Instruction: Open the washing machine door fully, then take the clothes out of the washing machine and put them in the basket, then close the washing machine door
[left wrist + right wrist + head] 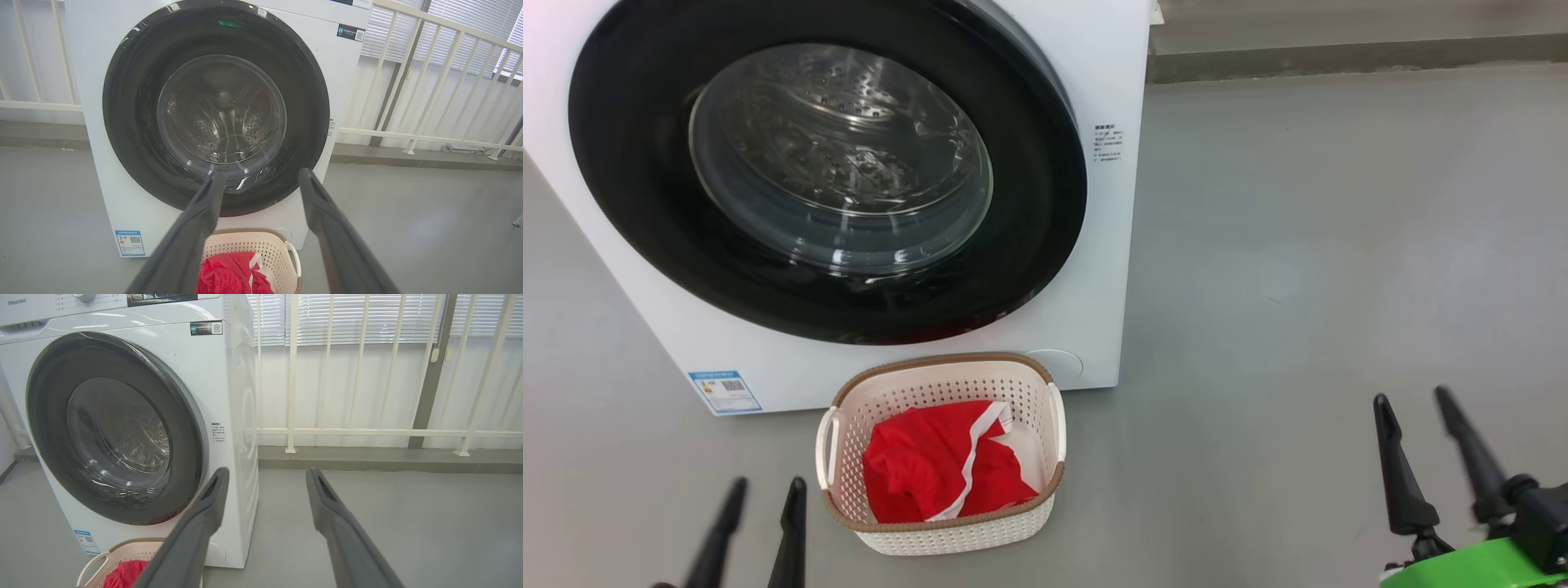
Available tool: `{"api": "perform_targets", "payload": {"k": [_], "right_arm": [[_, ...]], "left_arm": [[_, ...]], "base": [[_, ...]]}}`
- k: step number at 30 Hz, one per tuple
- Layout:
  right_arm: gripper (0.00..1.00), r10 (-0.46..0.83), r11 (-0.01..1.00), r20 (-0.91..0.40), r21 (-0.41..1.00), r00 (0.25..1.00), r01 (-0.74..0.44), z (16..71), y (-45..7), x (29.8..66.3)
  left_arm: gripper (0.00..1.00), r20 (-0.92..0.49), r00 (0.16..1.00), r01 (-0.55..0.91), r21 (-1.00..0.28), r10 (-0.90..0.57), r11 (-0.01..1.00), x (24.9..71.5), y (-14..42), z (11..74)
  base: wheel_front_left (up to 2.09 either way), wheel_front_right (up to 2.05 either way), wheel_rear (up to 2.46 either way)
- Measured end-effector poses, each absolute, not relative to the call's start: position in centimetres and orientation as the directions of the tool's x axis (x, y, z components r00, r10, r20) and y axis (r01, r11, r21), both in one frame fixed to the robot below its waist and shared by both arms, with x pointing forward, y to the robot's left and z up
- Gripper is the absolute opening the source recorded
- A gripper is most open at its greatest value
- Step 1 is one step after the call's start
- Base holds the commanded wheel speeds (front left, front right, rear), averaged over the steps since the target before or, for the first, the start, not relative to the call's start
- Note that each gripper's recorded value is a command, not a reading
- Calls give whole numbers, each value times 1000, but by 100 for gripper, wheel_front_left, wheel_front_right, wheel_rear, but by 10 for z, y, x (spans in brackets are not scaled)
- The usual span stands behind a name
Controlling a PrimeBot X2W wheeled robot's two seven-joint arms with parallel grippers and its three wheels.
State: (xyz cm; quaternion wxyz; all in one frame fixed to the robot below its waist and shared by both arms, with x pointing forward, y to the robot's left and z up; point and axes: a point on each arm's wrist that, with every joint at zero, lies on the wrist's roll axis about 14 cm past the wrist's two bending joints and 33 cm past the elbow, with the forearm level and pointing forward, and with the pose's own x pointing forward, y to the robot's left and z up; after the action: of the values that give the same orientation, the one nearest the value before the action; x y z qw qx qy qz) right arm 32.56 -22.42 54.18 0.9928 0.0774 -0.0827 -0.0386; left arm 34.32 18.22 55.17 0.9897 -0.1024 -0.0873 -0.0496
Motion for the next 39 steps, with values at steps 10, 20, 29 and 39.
{"api": "perform_targets", "payload": {"k": [10,20,29,39], "right_arm": [[0,-91,972,28,221,995,82,500,-217,317],[0,-101,939,2,330,995,95,494,-217,318],[0,-107,900,-13,424,994,103,490,-218,321],[0,-110,841,-34,529,993,111,486,-218,325]], "left_arm": [[0,82,994,93,-264,-74,960,340,171,519],[0,28,999,54,-368,-46,928,340,176,507],[0,-8,999,29,-447,-36,894,341,179,499],[0,-39,999,0,-549,-25,836,345,182,494]], "base": [[0,0,0],[0,0,0],[0,0,0],[0,0,0]]}}
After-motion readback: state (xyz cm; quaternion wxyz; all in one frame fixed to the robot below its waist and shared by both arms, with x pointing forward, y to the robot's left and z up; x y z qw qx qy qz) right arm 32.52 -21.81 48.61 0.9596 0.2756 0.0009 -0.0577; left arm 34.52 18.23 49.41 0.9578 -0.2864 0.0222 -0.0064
